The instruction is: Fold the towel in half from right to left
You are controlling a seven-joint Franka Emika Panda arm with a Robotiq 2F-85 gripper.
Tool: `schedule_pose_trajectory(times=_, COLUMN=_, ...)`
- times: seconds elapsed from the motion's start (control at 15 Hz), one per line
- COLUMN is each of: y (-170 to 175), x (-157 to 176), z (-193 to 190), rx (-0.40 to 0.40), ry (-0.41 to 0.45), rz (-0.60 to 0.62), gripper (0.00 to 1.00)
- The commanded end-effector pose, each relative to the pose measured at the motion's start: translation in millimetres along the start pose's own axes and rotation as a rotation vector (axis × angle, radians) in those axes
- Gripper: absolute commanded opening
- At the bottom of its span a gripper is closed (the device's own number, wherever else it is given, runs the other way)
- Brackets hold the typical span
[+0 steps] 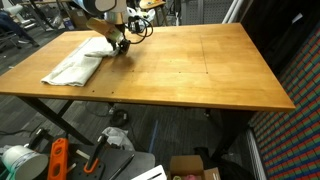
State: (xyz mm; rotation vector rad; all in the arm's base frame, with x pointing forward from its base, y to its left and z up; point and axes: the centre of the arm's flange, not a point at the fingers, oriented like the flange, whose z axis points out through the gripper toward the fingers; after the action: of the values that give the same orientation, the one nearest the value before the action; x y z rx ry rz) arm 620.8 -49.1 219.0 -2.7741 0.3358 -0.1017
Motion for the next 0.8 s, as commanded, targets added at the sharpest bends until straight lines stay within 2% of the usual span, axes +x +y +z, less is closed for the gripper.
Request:
schedule_pose_trajectory(times=0.0, y=0, x=11, z=3, rx=0.021, ry=0.005, rz=0.016, gripper=0.13)
schedule_pose_trajectory(times=0.07, y=0, x=12, z=3, rx=0.021, ry=0.005, rz=0.018, gripper=0.10)
schedule_pose_trajectory(times=0.27, y=-3, x=11, z=-1, rx=0.026, ry=0.018, rz=0.018, gripper=0.15)
schedule_pose_trajectory(times=0.73, y=-30, x=-2, z=-29, rx=0.044, ry=0.070, rz=-0.026, gripper=0.15)
